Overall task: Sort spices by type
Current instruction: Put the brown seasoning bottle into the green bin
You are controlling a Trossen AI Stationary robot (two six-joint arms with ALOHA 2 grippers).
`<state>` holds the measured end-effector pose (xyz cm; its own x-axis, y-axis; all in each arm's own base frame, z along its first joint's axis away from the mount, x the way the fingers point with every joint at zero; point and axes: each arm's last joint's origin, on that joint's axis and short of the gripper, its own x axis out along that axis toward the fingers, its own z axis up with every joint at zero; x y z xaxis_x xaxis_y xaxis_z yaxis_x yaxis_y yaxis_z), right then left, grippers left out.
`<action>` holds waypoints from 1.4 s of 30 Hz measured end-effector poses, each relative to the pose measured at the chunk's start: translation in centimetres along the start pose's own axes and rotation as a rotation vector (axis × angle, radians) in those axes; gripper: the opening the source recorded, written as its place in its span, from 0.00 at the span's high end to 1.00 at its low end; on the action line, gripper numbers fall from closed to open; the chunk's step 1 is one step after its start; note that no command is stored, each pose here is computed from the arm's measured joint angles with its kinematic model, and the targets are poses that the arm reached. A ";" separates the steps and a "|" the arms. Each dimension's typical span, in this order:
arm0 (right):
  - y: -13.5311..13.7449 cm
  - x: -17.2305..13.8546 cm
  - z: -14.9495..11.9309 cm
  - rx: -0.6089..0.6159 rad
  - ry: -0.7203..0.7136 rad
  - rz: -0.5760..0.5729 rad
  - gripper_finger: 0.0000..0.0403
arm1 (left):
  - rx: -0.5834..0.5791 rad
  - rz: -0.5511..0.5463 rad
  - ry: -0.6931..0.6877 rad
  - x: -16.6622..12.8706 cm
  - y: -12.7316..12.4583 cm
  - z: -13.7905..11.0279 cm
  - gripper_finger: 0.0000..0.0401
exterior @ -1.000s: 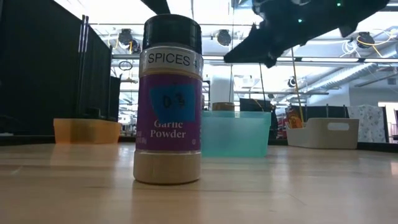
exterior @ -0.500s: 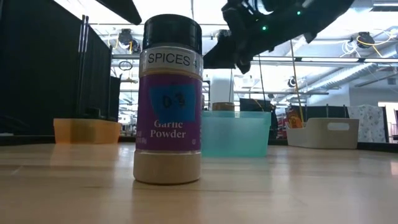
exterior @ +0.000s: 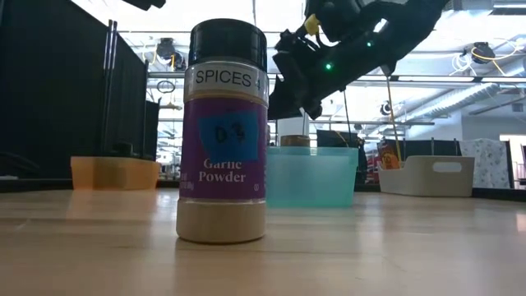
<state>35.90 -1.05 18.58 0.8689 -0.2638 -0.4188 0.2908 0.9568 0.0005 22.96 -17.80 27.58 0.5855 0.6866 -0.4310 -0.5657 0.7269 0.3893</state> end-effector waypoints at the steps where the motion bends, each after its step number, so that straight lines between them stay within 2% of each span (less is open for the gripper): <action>1: -0.1 0.0 0.0 0.000 0.005 -0.003 1.00 | -0.001 -0.001 -0.004 -0.1 0.0 0.0 0.12; 10: -0.2 0.1 -0.1 0.003 0.012 -0.011 1.00 | 0.001 0.004 -0.029 -0.2 0.0 0.0 0.12; 17: -0.4 0.2 -0.5 0.016 0.028 -0.066 1.00 | 0.001 0.004 -0.029 -0.2 0.0 0.0 0.12; 24: -0.3 0.2 -0.5 0.070 0.030 -0.068 1.00 | -0.002 0.003 -0.030 -0.2 -0.1 0.0 0.12; 29: 0.0 -0.1 -0.3 0.053 0.018 -0.073 1.00 | -0.002 0.002 -0.029 -0.2 -0.1 0.0 0.12; 37: 0.7 -0.5 0.3 0.013 -0.016 0.002 1.00 | -0.006 0.001 -0.030 -0.2 -0.1 0.0 0.12; 42: 1.0 -0.4 0.2 0.012 -0.027 0.005 1.00 | -0.027 -0.001 -0.029 0.1 -0.2 0.2 0.12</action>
<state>35.93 -0.03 18.92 0.8807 -0.2625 -0.3943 0.2913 0.9565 0.0139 23.22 -17.91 27.62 0.6027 0.6861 -0.4075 -0.5805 0.7274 0.3661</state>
